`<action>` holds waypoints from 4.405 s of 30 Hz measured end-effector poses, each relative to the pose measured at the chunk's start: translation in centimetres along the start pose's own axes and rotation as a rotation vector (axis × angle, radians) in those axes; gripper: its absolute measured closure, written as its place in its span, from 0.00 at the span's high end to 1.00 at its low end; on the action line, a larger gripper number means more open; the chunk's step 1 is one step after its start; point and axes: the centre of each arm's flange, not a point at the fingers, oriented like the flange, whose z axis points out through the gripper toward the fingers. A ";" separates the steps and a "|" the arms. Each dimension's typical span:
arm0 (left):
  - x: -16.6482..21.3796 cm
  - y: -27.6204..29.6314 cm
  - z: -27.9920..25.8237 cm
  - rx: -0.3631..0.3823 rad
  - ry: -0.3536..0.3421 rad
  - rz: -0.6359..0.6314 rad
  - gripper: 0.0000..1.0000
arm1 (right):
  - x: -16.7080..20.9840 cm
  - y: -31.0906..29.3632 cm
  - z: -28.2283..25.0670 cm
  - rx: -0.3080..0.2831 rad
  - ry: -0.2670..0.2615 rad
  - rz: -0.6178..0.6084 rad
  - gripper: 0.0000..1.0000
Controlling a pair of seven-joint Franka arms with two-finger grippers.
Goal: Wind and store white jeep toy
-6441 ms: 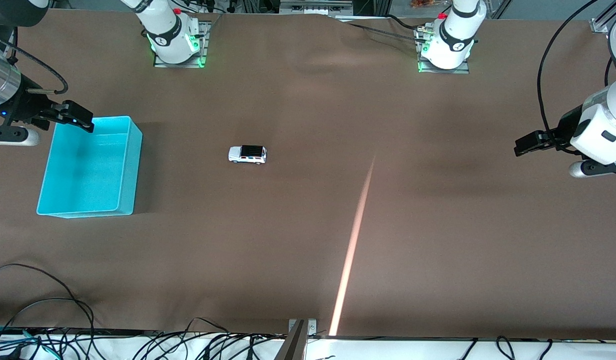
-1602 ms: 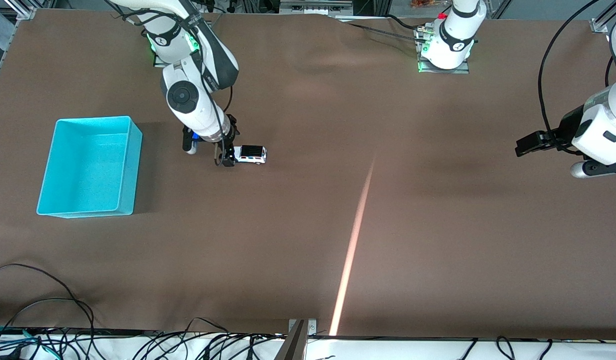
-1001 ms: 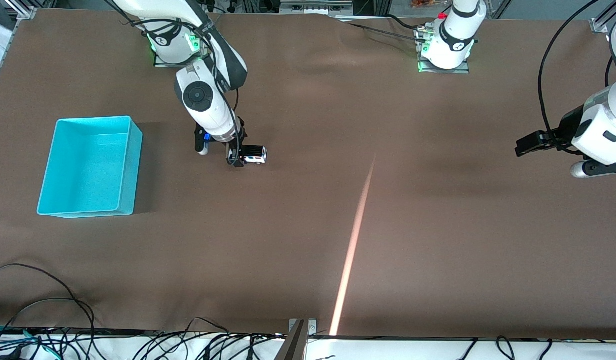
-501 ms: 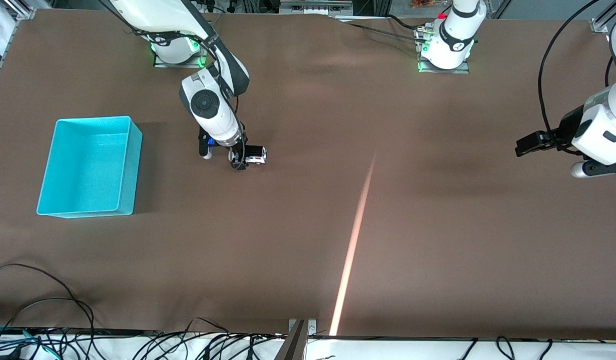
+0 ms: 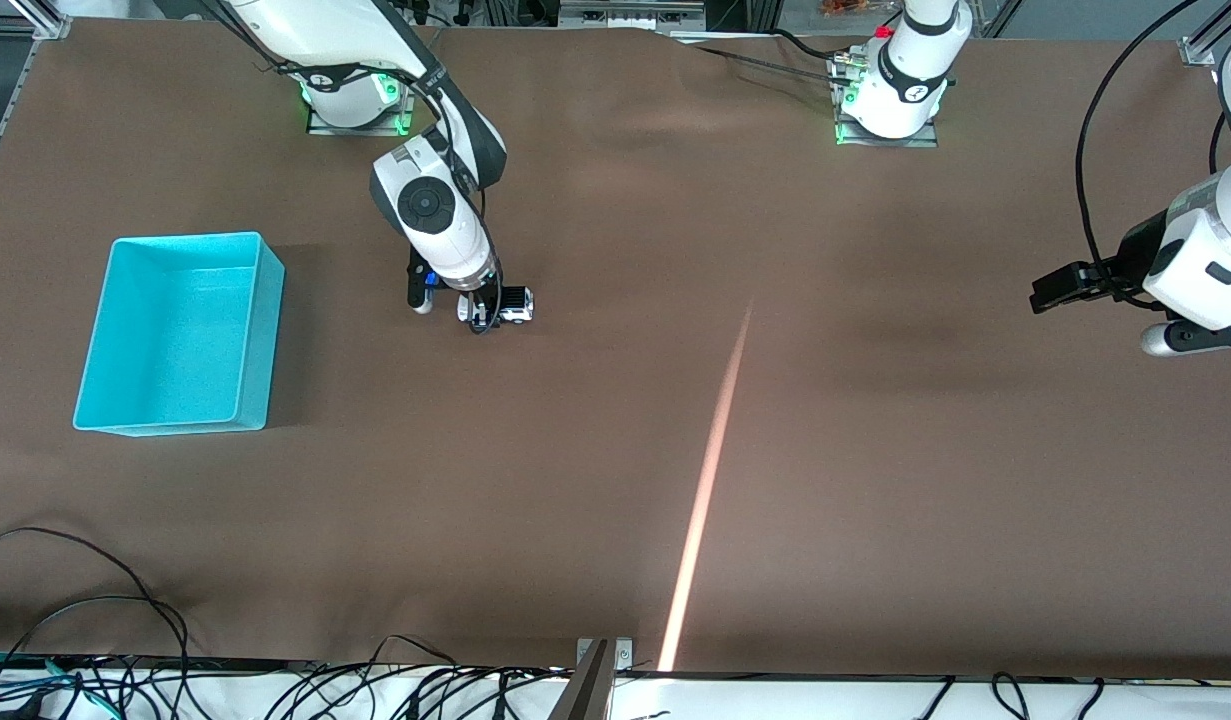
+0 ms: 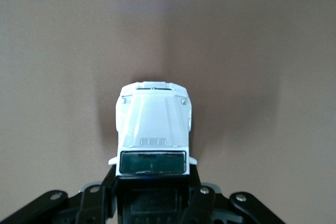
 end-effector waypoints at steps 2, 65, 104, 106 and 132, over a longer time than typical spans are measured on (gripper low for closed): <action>0.0 0.0 0.0 0.000 0.000 0.000 1.00 | 0.0 -0.4 -0.4 -0.007 0.006 0.006 0.52; 0.0 0.0 0.0 0.000 0.000 0.000 1.00 | 35.7 -5.7 -21.6 -0.233 -0.071 -0.964 0.52; 0.1 -0.3 0.0 0.000 0.000 -0.006 1.00 | 49.6 -5.9 -3.6 -0.271 0.016 -1.080 0.52; 0.1 -0.3 0.0 0.000 0.000 -0.006 1.00 | 49.6 -6.0 -3.6 -0.269 0.018 -1.073 0.54; 0.2 -0.8 -0.4 -0.002 0.008 -0.014 1.00 | 46.1 -5.9 -17.1 -0.179 0.003 -0.994 1.00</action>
